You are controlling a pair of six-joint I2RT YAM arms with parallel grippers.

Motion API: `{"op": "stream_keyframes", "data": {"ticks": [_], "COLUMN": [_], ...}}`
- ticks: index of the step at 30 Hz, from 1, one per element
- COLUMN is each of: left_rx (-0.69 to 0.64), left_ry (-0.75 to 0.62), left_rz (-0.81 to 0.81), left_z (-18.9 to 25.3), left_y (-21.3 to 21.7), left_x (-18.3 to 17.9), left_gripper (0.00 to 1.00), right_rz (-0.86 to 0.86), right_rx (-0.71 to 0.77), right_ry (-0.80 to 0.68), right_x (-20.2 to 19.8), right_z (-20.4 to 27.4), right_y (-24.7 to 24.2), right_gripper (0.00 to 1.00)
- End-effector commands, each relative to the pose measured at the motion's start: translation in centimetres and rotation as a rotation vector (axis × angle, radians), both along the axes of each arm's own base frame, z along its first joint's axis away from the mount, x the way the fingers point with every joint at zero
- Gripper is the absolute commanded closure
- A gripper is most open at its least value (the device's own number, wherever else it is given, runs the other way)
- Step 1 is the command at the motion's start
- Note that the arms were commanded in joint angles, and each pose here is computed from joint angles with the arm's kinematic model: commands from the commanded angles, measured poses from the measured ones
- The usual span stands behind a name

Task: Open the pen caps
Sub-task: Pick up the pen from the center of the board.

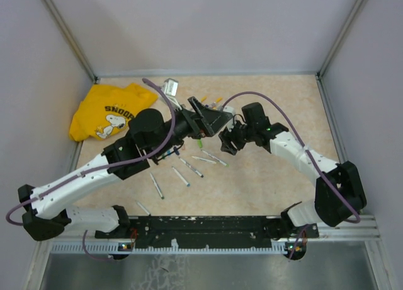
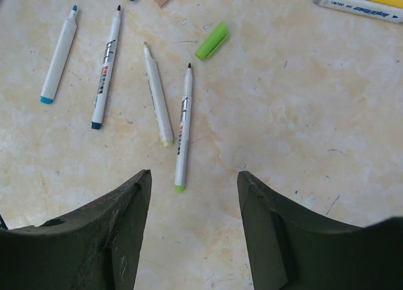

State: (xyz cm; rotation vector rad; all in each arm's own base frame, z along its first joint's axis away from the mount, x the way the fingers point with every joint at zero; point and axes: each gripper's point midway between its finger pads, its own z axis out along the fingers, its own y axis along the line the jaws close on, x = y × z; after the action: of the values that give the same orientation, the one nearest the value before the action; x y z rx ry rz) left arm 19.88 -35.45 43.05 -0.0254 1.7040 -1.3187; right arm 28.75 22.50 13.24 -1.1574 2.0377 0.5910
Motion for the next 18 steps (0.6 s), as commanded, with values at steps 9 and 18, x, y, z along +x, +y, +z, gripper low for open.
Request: {"op": "stream_keyframes", "data": {"ticks": [9,18], "left_rx": [0.204,0.294], "left_ry": [-0.294,-0.187], "left_rz": [0.382,0.372], "left_z": [-6.9,-16.6], "left_y": [8.1,13.4], "left_x": [3.8,8.2], "left_gripper": [0.00,0.00], "right_rz": [0.011,0.023], "right_rx": [0.037,0.043], "right_ry": [-0.060,-0.062], "right_x": [0.4,0.2], "right_z": [1.8,2.0], "right_y": [0.0,0.1], "right_gripper": [0.43,0.43]}}
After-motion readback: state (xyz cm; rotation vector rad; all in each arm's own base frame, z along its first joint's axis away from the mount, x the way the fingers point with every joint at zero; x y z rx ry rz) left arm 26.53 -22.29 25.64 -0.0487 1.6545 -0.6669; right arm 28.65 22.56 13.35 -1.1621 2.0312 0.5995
